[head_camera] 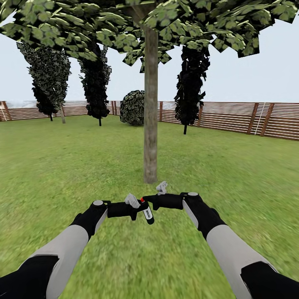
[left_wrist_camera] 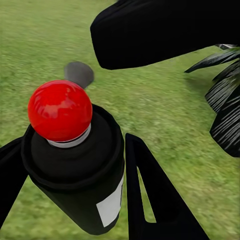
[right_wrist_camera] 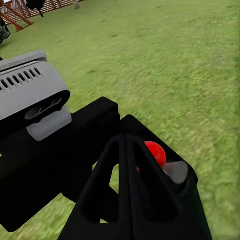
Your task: In the garden, pick up the pesticide atomizer on the floor and spray pesticide onto both trees until each tree trunk is fully covered.
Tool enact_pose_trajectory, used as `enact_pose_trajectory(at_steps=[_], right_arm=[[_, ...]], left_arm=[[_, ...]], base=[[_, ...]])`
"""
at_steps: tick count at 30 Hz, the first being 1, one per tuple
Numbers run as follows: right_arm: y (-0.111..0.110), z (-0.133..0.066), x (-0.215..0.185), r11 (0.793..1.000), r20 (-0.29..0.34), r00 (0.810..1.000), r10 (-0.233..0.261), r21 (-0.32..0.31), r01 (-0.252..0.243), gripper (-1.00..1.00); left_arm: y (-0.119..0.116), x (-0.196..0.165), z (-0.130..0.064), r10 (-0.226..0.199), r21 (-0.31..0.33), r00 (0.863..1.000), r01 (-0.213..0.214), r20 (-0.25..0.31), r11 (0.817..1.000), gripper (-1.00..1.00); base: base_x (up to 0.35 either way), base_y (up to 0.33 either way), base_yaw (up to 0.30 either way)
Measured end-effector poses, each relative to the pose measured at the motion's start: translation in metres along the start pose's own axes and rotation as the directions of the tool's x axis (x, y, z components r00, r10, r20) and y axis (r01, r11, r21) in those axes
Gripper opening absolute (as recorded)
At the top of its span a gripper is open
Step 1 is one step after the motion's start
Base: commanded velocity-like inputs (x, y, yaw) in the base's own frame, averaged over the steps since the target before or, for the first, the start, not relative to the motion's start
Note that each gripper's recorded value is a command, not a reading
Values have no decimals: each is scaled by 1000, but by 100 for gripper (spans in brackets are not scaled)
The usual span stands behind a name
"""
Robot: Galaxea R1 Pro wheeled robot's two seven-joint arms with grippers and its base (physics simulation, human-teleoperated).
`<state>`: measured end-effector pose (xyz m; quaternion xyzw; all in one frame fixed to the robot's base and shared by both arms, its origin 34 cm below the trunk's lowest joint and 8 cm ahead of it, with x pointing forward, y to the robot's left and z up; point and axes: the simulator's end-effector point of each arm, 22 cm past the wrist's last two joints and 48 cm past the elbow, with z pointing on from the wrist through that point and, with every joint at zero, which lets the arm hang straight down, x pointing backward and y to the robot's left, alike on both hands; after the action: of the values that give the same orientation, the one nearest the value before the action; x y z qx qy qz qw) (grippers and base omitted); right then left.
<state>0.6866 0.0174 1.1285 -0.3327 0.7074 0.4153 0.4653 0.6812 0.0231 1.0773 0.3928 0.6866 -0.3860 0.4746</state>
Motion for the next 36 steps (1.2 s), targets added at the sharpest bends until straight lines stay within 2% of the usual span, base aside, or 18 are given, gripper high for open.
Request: enact_pose_trajectory(at_steps=[25, 29, 32, 33, 35, 36], right_arm=[[3, 6, 7, 1000, -8, 1000, 16, -3, -17, -100], [-29, -4, -23, 994, 10, 1000, -24, 110, 23, -100], [-77, -44, -62, 969, 17, 996, -87, 232, 81, -100], [-86, -53, -67, 963, 14, 995, -94, 254, 87, 100], [-121, -92, -76, 935, -4, 995, -102, 340, 98, 100], [-126, -98, -76, 931, -7, 995, -102, 353, 98, 100]], left_arm=[[0, 0, 0, -2, -1, 1000, 2, 1, 1000, -100], [0, 0, 0, -1, -1, 1000, 1, 1, 1000, -100], [0, 0, 0, -1, 0, 1000, 1, 0, 1000, -100], [0, 0, 0, -1, 0, 1000, 1, 0, 1000, -100], [0, 0, 0, -1, 0, 1000, 1, 0, 1000, -100], [0, 0, 0, -1, 0, 1000, 1, 0, 1000, -100]], base=[[0, 0, 0], [0, 0, 0], [0, 0, 0], [0, 0, 0], [0, 0, 0], [0, 0, 0]])
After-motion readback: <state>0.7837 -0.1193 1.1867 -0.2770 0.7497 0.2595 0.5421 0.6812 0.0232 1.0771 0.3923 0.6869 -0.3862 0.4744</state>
